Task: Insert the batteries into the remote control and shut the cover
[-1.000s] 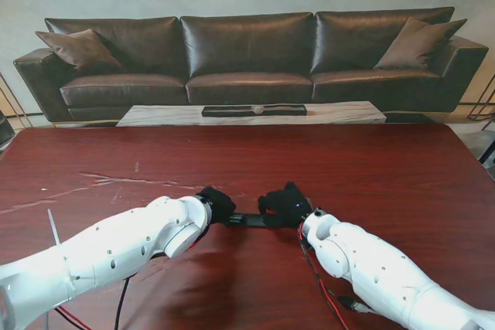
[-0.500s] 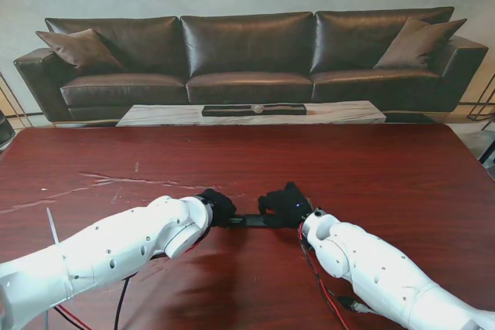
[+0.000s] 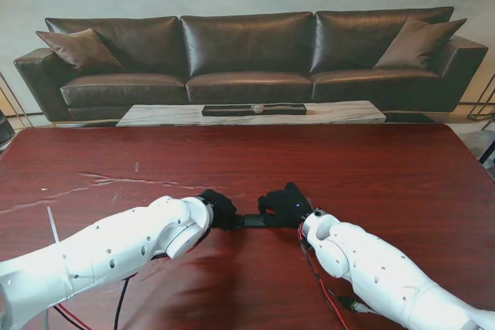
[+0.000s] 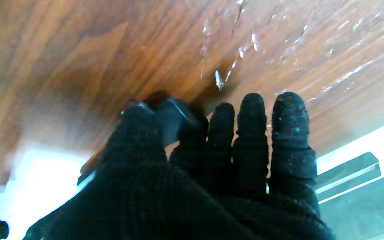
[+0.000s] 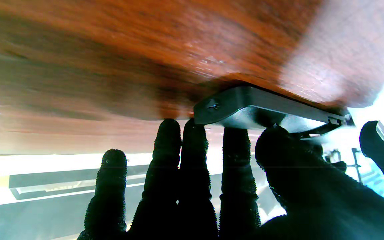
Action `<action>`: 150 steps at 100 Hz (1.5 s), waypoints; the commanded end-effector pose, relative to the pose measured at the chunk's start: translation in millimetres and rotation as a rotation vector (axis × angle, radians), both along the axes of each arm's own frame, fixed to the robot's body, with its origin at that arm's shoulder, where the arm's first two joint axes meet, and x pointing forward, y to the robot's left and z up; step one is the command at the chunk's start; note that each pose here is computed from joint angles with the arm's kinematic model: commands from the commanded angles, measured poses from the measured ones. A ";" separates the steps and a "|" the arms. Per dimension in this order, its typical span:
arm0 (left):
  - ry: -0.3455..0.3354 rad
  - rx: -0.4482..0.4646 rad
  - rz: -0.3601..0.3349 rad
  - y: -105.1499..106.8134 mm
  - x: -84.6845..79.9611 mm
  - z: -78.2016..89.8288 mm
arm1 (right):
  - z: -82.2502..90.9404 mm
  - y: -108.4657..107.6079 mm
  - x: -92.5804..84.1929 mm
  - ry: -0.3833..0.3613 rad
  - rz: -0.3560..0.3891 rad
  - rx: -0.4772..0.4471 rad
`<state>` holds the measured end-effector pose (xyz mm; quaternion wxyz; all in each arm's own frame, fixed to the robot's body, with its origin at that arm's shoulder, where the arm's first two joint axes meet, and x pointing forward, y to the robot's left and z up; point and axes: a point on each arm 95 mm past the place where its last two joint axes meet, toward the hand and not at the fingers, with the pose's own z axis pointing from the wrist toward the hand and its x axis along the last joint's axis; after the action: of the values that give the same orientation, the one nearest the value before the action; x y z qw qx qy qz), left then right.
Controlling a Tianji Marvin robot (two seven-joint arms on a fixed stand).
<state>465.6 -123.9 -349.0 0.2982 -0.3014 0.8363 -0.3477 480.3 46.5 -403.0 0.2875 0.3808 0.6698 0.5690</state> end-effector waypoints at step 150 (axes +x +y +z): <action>0.029 -0.065 0.092 -6.0 16.3 -6.4 | -21.4 -5.3 -12.8 0.050 0.006 -0.040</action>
<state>481.1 -132.0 -351.5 0.2933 -0.3481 0.8127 -0.3637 480.9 46.8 -402.8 0.2880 0.3777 0.6717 0.5685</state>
